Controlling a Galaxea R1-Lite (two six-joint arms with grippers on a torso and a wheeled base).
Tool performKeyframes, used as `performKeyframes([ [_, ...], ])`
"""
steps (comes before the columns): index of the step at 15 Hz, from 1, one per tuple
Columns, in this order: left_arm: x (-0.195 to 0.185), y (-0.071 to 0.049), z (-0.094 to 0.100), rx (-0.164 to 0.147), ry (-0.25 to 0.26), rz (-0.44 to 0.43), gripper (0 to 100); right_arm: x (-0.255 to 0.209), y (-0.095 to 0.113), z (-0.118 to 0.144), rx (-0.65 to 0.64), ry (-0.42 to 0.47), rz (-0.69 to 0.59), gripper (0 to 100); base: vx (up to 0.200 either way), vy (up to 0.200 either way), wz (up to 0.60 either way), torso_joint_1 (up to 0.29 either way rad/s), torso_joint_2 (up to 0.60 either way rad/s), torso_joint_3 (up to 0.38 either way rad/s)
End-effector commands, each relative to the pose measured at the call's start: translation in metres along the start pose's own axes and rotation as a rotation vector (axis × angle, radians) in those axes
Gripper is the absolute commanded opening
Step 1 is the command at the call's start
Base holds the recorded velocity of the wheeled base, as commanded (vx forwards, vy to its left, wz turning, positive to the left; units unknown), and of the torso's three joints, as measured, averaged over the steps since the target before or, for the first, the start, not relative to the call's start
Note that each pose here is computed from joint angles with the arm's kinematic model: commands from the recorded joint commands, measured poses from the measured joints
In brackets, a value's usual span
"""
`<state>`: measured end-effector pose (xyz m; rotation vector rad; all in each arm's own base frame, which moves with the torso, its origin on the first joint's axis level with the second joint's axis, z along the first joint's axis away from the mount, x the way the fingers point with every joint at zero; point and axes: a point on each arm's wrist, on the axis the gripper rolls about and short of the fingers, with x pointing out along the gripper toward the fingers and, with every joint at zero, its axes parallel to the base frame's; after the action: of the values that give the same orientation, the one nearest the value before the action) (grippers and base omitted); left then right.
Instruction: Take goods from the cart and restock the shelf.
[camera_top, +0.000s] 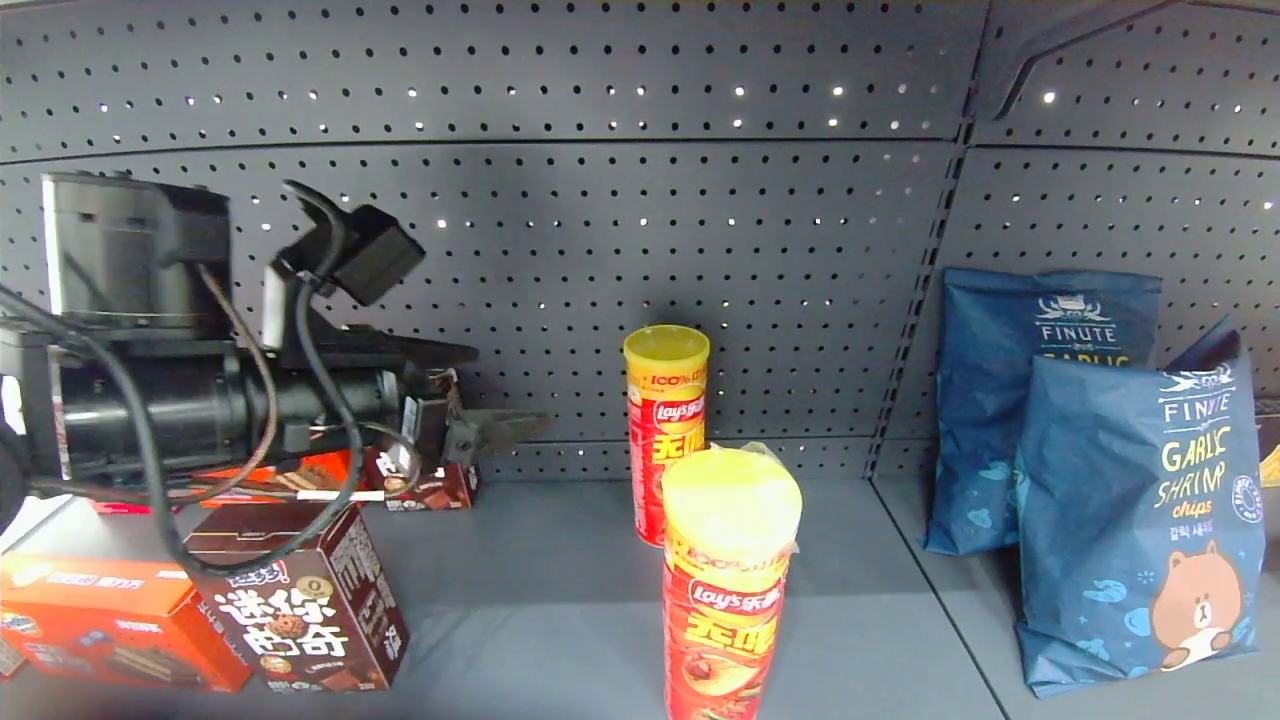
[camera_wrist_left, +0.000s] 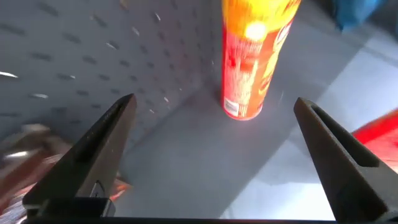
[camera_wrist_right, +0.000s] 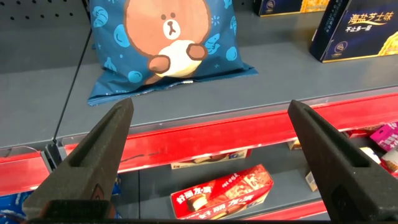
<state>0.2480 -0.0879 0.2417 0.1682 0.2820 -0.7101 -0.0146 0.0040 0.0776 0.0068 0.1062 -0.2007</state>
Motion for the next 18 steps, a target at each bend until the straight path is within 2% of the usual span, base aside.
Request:
performKeyframes([
  [1, -0.062, -0.017, 0.008, 0.034, -0.106, 0.087, 100, 0.000, 0.000, 0.000, -0.001, 0.000, 0.000, 100, 0.000, 0.000, 0.00, 0.000, 0.00, 0.000],
  [5, -0.123, -0.050, -0.019, 0.067, -0.167, 0.223, 100, 0.000, 0.000, 0.000, -0.001, 0.001, 0.000, 100, 0.000, 0.000, 0.00, 0.000, 0.00, 0.000],
  [6, -0.137, -0.057, -0.031, 0.066, -0.171, 0.255, 100, 0.000, 0.000, 0.000, -0.001, 0.001, 0.000, 100, 0.000, 0.000, 0.00, 0.000, 0.00, 0.000],
  [7, -0.141, -0.059, -0.033, 0.066, -0.173, 0.263, 100, 0.000, 0.000, 0.000, -0.001, 0.001, 0.000, 100, 0.000, 0.000, 0.00, 0.000, 0.00, 0.000],
  [8, -0.169, -0.072, -0.057, 0.059, -0.168, 0.348, 100, 0.000, 0.000, 0.000, 0.000, 0.001, 0.000, 100, 0.000, 0.000, 0.00, 0.000, 0.00, 0.000],
  [9, -0.182, -0.078, -0.068, 0.052, -0.155, 0.393, 100, 0.000, 0.000, 0.000, -0.001, 0.001, 0.000, 100, 0.000, 0.000, 0.00, 0.000, 0.00, 0.000],
  [12, -0.225, -0.103, -0.123, 0.031, -0.103, 0.508, 100, 0.000, 0.000, 0.000, -0.001, 0.001, 0.000, 100, 0.000, 0.000, 0.00, 0.000, 0.00, 0.000],
  [13, -0.230, -0.106, -0.129, 0.028, -0.102, 0.528, 100, 0.000, 0.000, 0.000, -0.001, 0.001, 0.000, 100, 0.000, 0.000, 0.00, 0.000, 0.00, 0.000],
  [15, -0.242, -0.120, -0.156, 0.005, -0.076, 0.605, 100, 0.000, 0.000, 0.000, -0.001, 0.001, 0.000, 100, 0.000, 0.000, 0.00, 0.000, 0.00, 0.000],
  [17, -0.239, -0.125, -0.179, -0.005, -0.063, 0.632, 100, 0.000, 0.000, 0.000, -0.013, -0.004, 0.031, 100, 0.000, 0.000, 0.00, 0.000, 0.00, 0.000],
  [18, -0.237, -0.126, -0.184, -0.008, -0.058, 0.637, 100, 0.000, 0.000, 0.000, -0.019, -0.005, 0.040, 100, 0.000, 0.000, 0.00, 0.000, 0.00, 0.000],
])
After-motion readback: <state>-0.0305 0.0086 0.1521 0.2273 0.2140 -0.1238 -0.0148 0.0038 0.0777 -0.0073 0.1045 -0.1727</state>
